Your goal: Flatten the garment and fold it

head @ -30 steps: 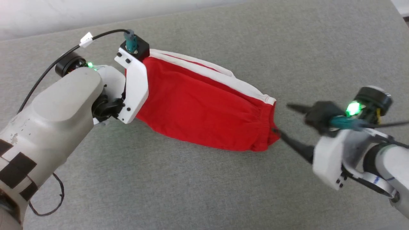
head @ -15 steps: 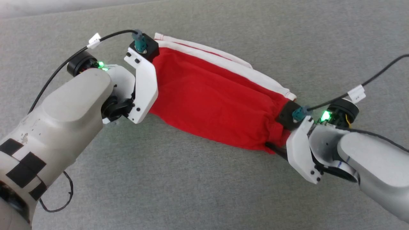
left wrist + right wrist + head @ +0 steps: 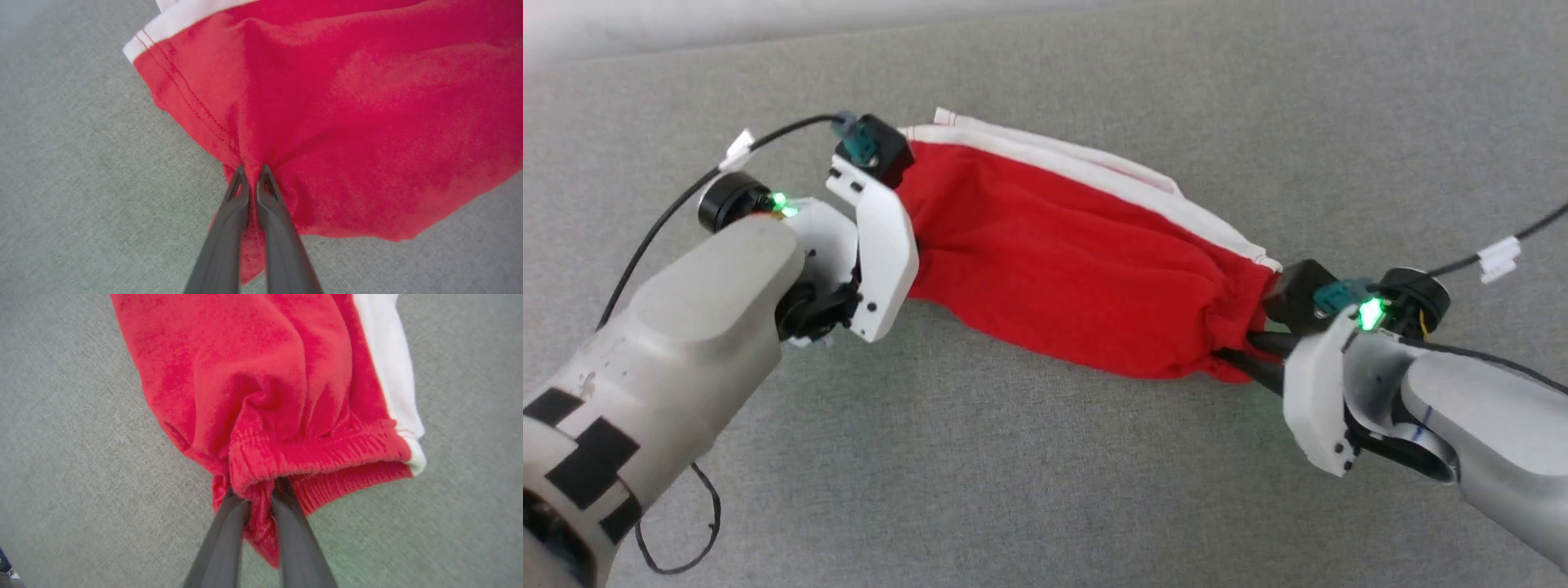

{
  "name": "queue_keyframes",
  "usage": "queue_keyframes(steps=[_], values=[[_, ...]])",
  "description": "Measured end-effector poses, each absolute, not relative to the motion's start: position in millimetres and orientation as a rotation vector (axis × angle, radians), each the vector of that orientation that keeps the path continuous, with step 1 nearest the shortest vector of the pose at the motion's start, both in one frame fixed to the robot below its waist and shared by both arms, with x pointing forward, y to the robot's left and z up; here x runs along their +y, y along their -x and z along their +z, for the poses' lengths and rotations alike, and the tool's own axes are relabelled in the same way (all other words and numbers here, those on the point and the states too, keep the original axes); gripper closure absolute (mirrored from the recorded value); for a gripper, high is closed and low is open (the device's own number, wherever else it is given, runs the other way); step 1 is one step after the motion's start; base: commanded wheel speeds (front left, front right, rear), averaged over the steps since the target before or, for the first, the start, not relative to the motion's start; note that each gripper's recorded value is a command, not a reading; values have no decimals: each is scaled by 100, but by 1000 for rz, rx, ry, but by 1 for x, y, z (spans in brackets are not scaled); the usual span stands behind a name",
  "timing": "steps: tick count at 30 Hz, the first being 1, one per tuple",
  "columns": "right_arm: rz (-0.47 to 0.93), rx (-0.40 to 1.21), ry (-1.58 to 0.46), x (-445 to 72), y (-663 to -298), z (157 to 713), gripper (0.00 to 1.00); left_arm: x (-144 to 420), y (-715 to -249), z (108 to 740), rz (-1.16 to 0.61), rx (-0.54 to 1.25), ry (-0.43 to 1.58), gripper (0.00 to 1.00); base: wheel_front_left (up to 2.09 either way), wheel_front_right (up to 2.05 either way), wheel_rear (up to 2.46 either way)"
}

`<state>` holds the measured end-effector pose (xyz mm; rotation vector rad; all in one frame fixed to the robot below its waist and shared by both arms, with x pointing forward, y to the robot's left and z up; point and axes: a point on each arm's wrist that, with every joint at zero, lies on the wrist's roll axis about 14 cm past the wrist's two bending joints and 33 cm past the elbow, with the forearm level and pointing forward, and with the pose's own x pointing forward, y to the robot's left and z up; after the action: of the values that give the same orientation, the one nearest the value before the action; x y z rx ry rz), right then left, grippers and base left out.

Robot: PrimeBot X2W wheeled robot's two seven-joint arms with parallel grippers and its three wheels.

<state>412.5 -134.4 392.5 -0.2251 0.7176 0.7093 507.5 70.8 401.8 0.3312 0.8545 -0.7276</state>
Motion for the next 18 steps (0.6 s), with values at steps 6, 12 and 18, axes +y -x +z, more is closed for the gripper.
queue_keyframes(steps=[6, 12, 18], values=[[718, 591, 237, -141, -406, 430, 100, 76, -493, 430, -737, 730, -290, 100, 0, 0, 0], [752, 564, 256, -142, -376, 448, 100, 95, -447, 432, -739, 702, -252, 100, 0, 0, 0], [772, 657, 282, -151, -338, 434, 100, 96, -380, 412, -728, 744, -167, 100, 0, 0, 0]])
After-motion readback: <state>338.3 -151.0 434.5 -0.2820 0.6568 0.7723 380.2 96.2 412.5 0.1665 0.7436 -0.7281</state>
